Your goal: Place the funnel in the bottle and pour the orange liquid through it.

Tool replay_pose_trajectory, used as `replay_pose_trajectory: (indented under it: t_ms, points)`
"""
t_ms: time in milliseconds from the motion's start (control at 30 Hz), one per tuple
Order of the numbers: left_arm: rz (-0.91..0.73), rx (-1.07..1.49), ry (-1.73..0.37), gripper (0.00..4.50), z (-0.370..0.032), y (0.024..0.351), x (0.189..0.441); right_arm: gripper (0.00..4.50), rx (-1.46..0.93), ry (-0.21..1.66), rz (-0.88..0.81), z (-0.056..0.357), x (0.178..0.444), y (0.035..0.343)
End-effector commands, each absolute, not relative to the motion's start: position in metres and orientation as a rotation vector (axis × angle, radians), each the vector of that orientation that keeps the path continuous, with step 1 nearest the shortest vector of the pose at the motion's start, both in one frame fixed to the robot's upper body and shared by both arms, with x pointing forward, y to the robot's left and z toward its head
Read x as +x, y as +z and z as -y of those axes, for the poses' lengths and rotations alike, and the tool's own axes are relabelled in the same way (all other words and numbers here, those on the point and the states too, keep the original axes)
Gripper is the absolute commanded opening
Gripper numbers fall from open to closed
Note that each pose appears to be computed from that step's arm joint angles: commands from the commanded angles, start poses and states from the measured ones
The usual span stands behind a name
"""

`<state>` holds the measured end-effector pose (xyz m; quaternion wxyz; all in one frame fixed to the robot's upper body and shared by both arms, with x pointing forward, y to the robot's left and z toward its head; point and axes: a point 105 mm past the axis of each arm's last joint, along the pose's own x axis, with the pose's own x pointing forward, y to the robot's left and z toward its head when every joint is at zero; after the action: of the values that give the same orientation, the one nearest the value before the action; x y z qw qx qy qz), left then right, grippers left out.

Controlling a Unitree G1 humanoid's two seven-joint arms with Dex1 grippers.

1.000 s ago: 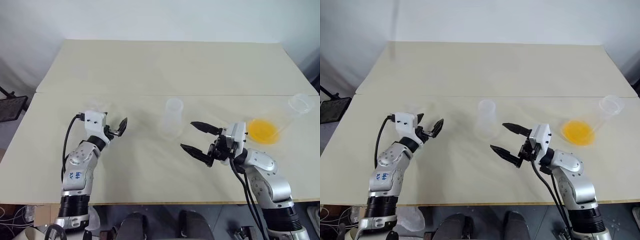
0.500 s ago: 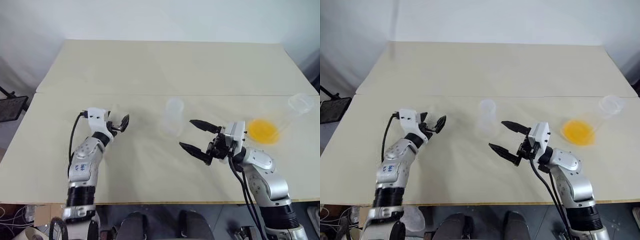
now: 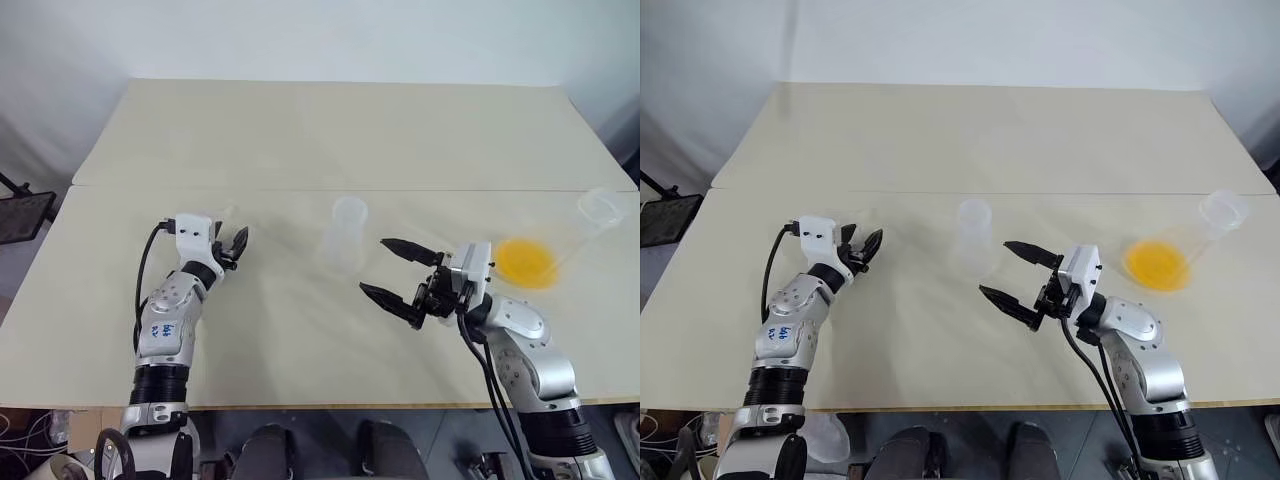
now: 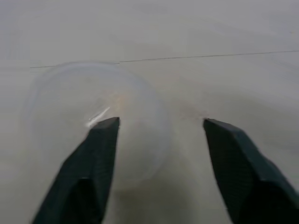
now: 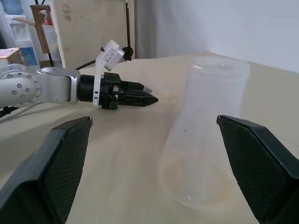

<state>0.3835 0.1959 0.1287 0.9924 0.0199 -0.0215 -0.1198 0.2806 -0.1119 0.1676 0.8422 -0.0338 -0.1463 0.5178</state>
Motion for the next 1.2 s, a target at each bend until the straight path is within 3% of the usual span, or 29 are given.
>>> replay_pose_trajectory:
  t_ms: [33,167,200,500,700,800,933,1200]
  points:
    - [0.092,0.072,-0.254,1.56,-0.197,0.145,0.378,4.50,-0.130,1.092,0.384,0.121,0.272,0.185]
    - [0.078,0.088,-0.245,0.17,-0.206,0.143,0.377,4.50,-0.167,1.126,0.396,0.126,0.263,0.192]
    - [0.079,0.088,-0.245,0.05,-0.208,0.144,0.378,4.50,-0.173,1.134,0.399,0.126,0.261,0.194]
    - [0.155,0.203,-0.444,0.05,-0.212,0.171,0.363,4.50,-0.224,1.152,0.385,0.135,0.253,0.202]
    - [0.239,0.582,-0.751,0.05,-0.217,0.241,0.344,4.50,-0.212,1.036,0.355,0.152,0.255,0.194]
    - [0.319,0.677,-1.008,0.05,-0.176,0.276,0.336,4.50,-0.221,0.986,0.331,0.160,0.255,0.188]
    - [0.348,0.821,-1.253,0.05,-0.128,0.292,0.331,4.50,-0.228,0.923,0.320,0.169,0.256,0.184]
    - [0.374,1.036,-1.341,0.05,-0.084,0.291,0.348,4.50,-0.217,0.865,0.328,0.172,0.252,0.184]
